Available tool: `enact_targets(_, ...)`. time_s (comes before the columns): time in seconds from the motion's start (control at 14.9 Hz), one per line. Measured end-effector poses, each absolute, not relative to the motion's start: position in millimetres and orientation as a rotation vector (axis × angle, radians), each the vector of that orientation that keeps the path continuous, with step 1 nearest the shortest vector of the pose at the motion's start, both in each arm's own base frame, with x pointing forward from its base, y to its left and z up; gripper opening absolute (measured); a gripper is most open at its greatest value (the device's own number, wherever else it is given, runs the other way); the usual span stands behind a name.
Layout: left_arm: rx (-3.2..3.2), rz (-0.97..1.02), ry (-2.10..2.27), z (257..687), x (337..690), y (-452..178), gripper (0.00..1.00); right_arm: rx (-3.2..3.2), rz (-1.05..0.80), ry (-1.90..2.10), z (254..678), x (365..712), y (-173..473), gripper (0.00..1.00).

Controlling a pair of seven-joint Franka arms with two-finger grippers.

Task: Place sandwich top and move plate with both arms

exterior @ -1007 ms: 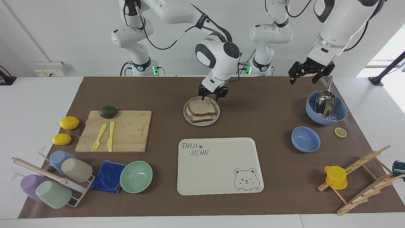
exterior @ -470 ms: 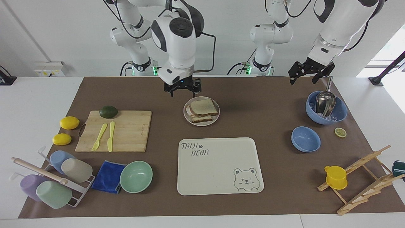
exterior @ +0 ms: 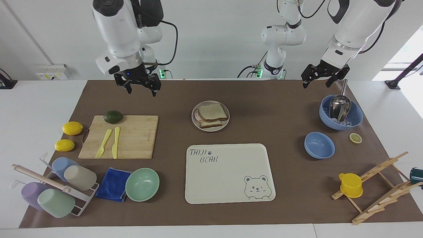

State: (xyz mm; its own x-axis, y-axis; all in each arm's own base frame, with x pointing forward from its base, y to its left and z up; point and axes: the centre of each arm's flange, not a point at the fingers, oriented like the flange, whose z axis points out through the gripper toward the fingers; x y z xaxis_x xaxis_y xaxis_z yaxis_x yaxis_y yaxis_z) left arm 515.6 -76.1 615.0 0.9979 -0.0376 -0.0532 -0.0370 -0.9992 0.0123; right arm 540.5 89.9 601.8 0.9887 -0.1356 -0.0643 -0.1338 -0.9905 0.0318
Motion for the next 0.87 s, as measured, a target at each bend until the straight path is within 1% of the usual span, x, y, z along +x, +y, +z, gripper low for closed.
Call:
enact_targets(0.6,3.128,-0.064,-0.069,622,510,-80,1.0,3.123,-0.166,-0.17,597,544,26,1.0)
enact_targets(0.74,3.129,-0.068,-0.071,621,509,-81,1.0,3.128,-0.17,-0.151,598,544,7,1.0)
enact_targets(0.87,3.13,-0.084,-0.071,616,506,-80,1.0,3.128,-0.175,-0.15,595,546,2,1.0)
